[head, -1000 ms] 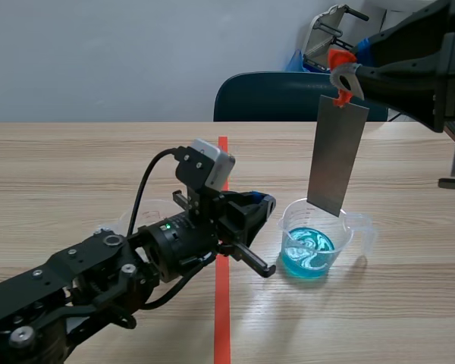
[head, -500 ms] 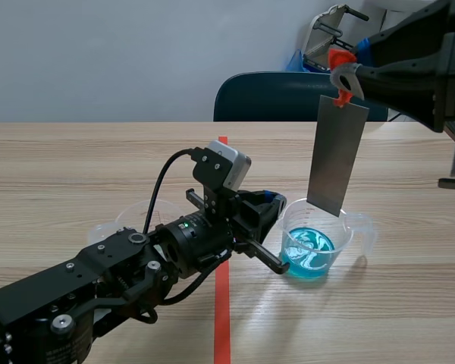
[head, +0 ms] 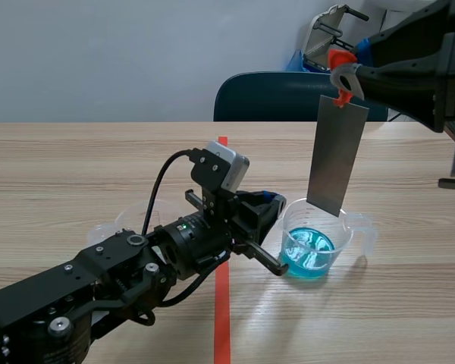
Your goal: Do the redox reaction experiment
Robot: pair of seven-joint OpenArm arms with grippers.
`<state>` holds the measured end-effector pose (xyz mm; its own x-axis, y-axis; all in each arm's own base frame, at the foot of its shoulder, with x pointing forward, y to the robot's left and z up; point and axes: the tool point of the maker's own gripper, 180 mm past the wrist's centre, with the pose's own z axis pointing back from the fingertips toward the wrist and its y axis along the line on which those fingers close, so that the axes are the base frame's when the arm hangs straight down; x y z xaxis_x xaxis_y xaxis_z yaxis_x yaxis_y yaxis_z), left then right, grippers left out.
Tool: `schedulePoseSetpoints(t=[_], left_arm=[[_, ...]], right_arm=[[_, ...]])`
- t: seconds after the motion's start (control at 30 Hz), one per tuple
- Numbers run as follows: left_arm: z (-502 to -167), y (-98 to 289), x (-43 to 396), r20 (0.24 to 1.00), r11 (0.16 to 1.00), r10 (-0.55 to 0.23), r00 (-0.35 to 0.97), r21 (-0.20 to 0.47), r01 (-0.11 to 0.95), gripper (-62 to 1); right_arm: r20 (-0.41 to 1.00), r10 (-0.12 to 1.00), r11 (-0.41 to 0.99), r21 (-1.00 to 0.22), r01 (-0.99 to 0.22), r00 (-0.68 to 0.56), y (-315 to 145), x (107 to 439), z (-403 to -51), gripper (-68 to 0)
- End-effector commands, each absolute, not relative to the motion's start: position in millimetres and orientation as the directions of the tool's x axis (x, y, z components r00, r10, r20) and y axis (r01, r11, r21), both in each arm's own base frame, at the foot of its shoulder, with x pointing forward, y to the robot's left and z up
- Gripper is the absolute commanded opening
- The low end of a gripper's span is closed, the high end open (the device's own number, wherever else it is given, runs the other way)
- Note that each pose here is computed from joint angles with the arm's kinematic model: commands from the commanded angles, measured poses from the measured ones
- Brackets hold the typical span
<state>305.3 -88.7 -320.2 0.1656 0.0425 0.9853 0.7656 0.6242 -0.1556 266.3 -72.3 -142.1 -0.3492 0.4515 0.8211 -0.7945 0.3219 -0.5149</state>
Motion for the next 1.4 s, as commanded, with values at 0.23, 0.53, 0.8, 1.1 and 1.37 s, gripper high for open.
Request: schedulePoseSetpoints(t=[0.23, 0.53, 0.8, 1.1, 1.37], left_arm=[[-302, -62, 267, 0.994, 0.596, 0.071, 0.080, -0.107, 0.796, -58.1], [-286, -48, 218, 0.999, 0.580, 0.039, 0.011, -0.032, 0.814, -55.4], [-290, -43, 196, 0.999, 0.612, -0.032, -0.026, 0.040, 0.790, -18.2], [-296, -39, 192, 0.993, 0.612, -0.098, -0.068, 0.114, 0.782, 1.4], [-298, -37, 190, 0.994, 0.629, -0.097, -0.057, 0.105, 0.770, 1.4]], right_arm=[[0.818, 0.440, 0.316, -0.527, -0.789, -0.371, -71, 267, -134, -66.7], [0.818, 0.440, 0.316, -0.527, -0.789, -0.371, -71, 267, -134, -66.7], [0.818, 0.440, 0.316, -0.527, -0.789, -0.371, -71, 267, -134, -66.7], [0.818, 0.440, 0.316, -0.527, -0.789, -0.371, -71, 267, -134, -66.7], [0.818, 0.440, 0.316, -0.527, -0.789, -0.371, -71, 267, -134, -66.7]])
